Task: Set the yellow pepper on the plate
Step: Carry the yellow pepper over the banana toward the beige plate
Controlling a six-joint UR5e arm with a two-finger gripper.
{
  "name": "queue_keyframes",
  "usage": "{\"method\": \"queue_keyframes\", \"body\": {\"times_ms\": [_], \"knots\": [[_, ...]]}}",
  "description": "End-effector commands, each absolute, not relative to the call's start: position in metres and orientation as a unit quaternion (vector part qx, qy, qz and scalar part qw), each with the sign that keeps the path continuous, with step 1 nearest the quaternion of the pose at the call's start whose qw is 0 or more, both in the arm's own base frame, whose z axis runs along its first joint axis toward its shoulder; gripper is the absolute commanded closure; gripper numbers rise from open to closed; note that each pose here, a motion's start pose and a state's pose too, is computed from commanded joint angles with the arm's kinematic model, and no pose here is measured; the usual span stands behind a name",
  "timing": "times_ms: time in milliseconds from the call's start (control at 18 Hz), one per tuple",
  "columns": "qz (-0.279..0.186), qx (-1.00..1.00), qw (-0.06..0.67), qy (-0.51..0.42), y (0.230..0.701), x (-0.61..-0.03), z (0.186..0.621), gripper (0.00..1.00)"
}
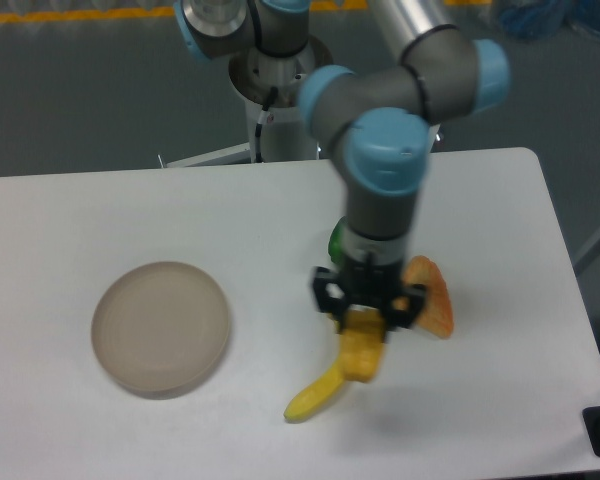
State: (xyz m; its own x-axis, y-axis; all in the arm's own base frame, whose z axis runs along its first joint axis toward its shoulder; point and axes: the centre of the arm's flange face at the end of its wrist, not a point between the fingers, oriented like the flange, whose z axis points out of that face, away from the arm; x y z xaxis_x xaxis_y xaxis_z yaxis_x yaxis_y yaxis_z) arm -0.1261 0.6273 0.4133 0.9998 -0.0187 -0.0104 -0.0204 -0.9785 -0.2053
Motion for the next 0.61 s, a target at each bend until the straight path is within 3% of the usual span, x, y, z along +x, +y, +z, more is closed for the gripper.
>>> {"method": "queue_keyframes", "body": {"times_ms": [278,611], "knots": [[0.000,-0.994,0.107,-0.007,0.618,-0.033,0.380,0.61],[0.022,-0.997,0.072,0.009,0.630,0.032,0.329,0.60]]}}
